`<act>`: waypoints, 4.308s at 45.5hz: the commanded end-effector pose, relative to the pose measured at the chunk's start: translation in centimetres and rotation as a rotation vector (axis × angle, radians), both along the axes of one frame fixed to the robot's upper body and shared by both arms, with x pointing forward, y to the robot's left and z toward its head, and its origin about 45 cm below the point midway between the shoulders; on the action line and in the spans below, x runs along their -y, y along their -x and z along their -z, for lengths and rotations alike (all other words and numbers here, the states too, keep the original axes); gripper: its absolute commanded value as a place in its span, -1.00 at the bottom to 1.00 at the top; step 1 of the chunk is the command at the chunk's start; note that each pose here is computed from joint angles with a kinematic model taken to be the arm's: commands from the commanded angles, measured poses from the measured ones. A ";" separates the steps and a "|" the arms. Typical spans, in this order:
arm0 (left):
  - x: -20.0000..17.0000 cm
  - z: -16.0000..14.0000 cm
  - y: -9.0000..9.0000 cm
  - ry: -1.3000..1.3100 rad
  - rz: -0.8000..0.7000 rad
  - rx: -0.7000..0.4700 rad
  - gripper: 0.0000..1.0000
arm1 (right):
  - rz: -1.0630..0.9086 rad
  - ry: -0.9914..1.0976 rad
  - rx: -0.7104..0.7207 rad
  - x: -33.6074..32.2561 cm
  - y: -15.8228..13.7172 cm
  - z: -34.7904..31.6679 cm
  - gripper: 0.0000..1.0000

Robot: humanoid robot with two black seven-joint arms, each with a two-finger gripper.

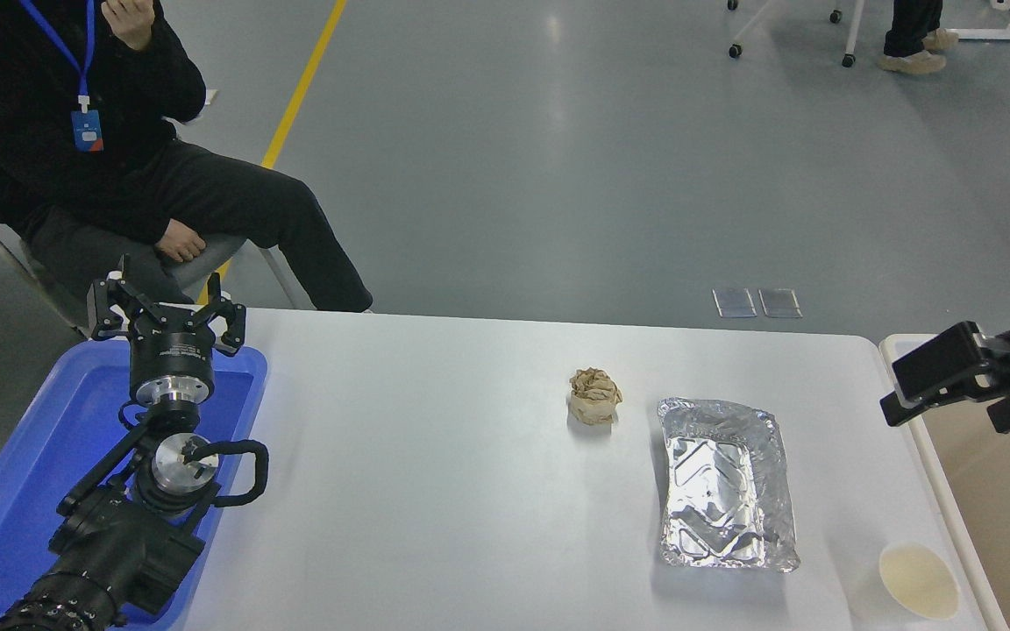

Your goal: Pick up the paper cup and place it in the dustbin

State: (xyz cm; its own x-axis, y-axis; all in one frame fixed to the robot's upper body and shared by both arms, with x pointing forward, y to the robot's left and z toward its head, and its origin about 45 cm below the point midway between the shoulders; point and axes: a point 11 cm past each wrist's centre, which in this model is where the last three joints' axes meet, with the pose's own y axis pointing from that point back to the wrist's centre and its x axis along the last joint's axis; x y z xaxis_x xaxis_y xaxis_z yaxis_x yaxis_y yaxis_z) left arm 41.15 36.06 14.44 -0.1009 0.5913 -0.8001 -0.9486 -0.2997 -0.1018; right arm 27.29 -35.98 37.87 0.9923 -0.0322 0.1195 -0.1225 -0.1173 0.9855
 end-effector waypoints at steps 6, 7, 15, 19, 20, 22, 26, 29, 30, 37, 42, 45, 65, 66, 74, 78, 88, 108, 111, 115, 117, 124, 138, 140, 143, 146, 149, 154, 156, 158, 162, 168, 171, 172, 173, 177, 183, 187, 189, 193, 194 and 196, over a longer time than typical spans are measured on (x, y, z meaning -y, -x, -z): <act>0.0 0.0 0.0 0.000 0.000 0.000 0.98 | -0.042 0.098 0.026 5.2 1.8 4.7 1.00; 0.0 0.0 0.0 -0.001 0.000 -0.001 0.98 | -0.045 0.100 0.026 5.5 1.9 5.0 1.00; 0.0 0.0 0.0 0.000 0.000 0.000 0.98 | -0.055 0.102 0.021 7.2 3.3 7.6 1.00; 0.0 0.0 0.0 0.000 0.000 0.000 0.98 | -0.076 0.124 0.033 8.2 3.9 9.4 1.00; 0.0 0.0 0.0 0.000 0.000 0.000 0.98 | -0.084 0.131 0.048 8.4 3.8 9.9 1.00; 0.0 0.0 0.0 0.000 0.000 0.000 0.98 | -0.087 0.141 0.082 9.0 3.6 10.8 1.00; 0.0 0.0 0.0 -0.001 0.000 -0.001 0.98 | -0.079 0.160 0.091 10.4 4.3 13.0 1.00; 0.0 0.0 0.0 0.000 0.000 0.000 0.98 | -0.072 0.154 0.080 10.7 4.7 14.1 1.00; 0.0 0.0 0.0 0.000 0.000 0.000 0.98 | -0.067 0.149 0.075 10.7 4.9 14.4 1.00; 0.0 0.0 0.0 -0.001 0.000 -0.001 0.98 | -0.068 0.155 0.063 11.6 5.6 15.6 1.00; 0.0 0.0 0.0 -0.001 0.000 -0.001 0.98 | -0.069 0.157 0.056 11.9 6.1 16.6 1.00; 0.0 0.0 0.0 -0.001 0.000 -0.001 0.98 | -0.071 0.150 0.058 11.7 6.2 17.1 1.00; 0.0 0.0 0.0 0.000 0.000 0.000 0.98 | -0.059 0.120 0.061 11.1 5.5 20.3 1.00; 0.0 0.0 0.0 0.000 0.000 0.000 0.98 | -0.060 0.117 0.068 11.1 5.4 20.5 1.00; 0.0 0.0 0.0 0.000 0.000 0.000 0.98 | -0.055 0.131 0.112 11.8 5.2 21.5 1.00; 0.0 0.0 0.0 0.000 0.000 0.000 0.98 | -0.055 0.137 0.114 12.0 5.2 22.0 1.00; 0.0 0.0 0.0 -0.001 0.000 -0.001 0.98 | -0.050 0.120 0.080 11.7 6.4 23.3 1.00; 0.0 0.0 0.0 0.000 0.000 0.000 0.98 | -0.036 0.106 0.120 11.8 6.5 24.4 1.00; 0.0 0.0 0.0 0.000 0.000 0.000 0.98 | -0.033 0.112 0.117 12.1 6.7 24.5 1.00; 0.0 0.0 0.0 0.000 0.000 0.000 0.98 | -0.036 0.110 0.112 12.0 6.9 24.8 1.00; 0.0 0.0 0.0 0.000 0.000 0.000 0.98 | -0.037 0.110 0.115 12.0 7.1 24.9 1.00; 0.0 0.0 0.0 0.000 0.000 0.000 0.98 | -0.041 0.103 0.121 11.9 7.3 25.2 0.85; 0.0 0.0 0.0 -0.001 0.000 -0.001 0.98 | -0.067 0.081 0.110 11.0 7.2 25.8 -0.19; 0.0 0.0 0.0 0.000 0.000 0.000 0.98 | -0.067 0.082 0.110 11.0 7.2 25.8 -0.57; 0.0 0.0 0.0 -0.001 0.000 -0.001 0.98 | -0.068 0.083 0.108 11.0 7.2 25.8 -0.91; 0.0 0.0 0.0 0.000 0.000 0.000 0.98 | -0.068 0.088 0.105 11.0 7.3 25.8 -1.00; 0.0 0.0 0.0 0.000 0.000 0.000 0.98 | -0.068 0.092 0.104 11.1 7.3 25.8 -1.00; 0.0 0.0 0.0 0.000 0.000 0.000 0.98 | -0.064 0.093 0.103 11.2 7.4 25.8 -1.00; 0.0 0.0 0.0 -0.001 0.000 -0.001 0.98 | -0.060 0.093 0.102 11.3 7.5 25.7 -1.00; 0.0 0.0 0.0 -0.001 0.000 -0.001 0.98 | -0.058 0.090 0.103 11.2 7.5 25.7 -1.00; 0.0 0.0 0.0 0.000 0.000 0.000 0.98 | -0.053 0.083 0.109 11.2 7.5 25.5 -1.00; 0.0 0.0 0.0 -0.001 0.000 -0.001 0.98 | -0.031 0.062 0.116 11.0 7.7 24.9 -1.00; 0.0 0.0 0.0 0.000 0.000 0.000 0.98 | -0.018 0.044 0.140 10.7 7.3 24.1 -1.00; 0.0 0.0 0.0 0.000 0.000 0.000 0.98 | -0.017 0.038 0.147 10.5 7.1 23.8 -1.00; 0.0 0.0 0.0 0.000 0.000 0.000 0.98 | -0.012 0.031 0.151 10.3 7.0 23.6 -1.00; 0.0 0.0 0.0 0.000 0.000 0.000 0.98 | 0.007 0.003 0.166 9.8 6.9 22.5 -1.00; 0.0 0.0 0.0 -0.002 0.000 -0.001 0.98 | 0.027 -0.035 0.166 9.0 6.1 20.3 -1.00; 0.0 0.0 0.0 0.000 0.000 0.000 0.98 | 0.034 -0.042 0.147 9.1 5.2 18.7 -1.00; 0.0 0.0 0.0 0.000 0.000 0.000 0.98 | 0.035 -0.042 0.149 9.1 4.6 17.7 -1.00; 0.0 0.0 0.0 0.000 0.000 0.000 0.98 | 0.036 -0.039 0.152 9.2 3.5 15.7 -1.00; 0.0 0.0 0.0 -0.001 0.001 0.000 0.98 | 0.037 -0.038 0.151 9.3 3.3 15.2 -1.00; 0.0 0.0 0.0 -0.001 0.000 -0.001 0.98 | 0.037 -0.035 0.150 9.3 2.8 14.1 -1.00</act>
